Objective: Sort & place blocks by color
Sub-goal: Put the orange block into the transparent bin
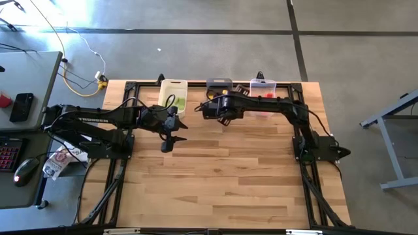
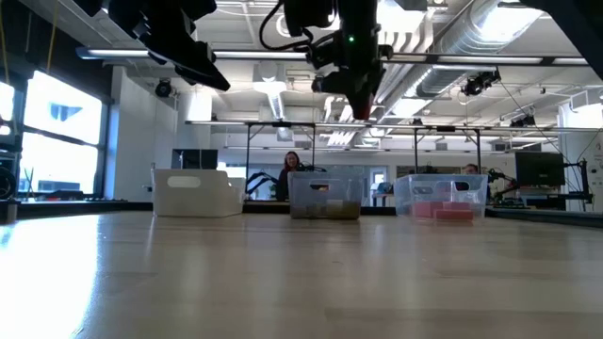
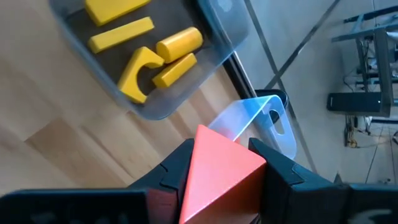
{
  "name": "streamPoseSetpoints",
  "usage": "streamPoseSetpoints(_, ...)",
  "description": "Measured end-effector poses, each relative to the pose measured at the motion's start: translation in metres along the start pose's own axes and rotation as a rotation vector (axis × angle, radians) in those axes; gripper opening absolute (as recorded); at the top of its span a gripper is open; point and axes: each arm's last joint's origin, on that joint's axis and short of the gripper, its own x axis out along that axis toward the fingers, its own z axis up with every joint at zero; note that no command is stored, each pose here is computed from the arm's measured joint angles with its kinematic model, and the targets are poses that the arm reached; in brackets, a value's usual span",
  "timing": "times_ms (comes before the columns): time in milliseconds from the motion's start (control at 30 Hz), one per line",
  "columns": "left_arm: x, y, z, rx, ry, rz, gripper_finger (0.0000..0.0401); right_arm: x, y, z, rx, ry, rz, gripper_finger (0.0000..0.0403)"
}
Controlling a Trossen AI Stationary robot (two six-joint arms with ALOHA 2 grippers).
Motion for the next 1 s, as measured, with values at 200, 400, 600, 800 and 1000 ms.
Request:
streamPoseSetpoints(200, 0.0, 0.0, 0.0, 0.0, 0.004, 0.0, 0.0225, 0.011, -0.013, 0.006, 0.046, 0.016, -0.033, 0.0109)
streamPoseSetpoints(400, 0.0, 0.0, -0.001, -0.001, 0.015, -0.002, 0.0225, 0.033, -0.022, 0.005, 0.084, 0.071, -0.077, 0.0109)
streamPoseSetpoints(600, 0.0, 0.0, -0.003, -0.002, 0.029, -0.003, 0.0225, 0.076, -0.022, -0.014, 0.031, 0.205, -0.173, 0.0109)
streamPoseSetpoints(800, 0.0, 0.0, -0.003, -0.002, 0.032, -0.004, 0.0225, 0.106, -0.034, -0.033, 0.053, 0.313, -0.219, 0.0109)
streamPoseSetpoints(1000, 0.0, 0.0, -0.003, -0.002, 0.034, -0.004, 0.0225, 0.133, -0.049, -0.046, 0.079, 0.376, -0.223, 0.0109)
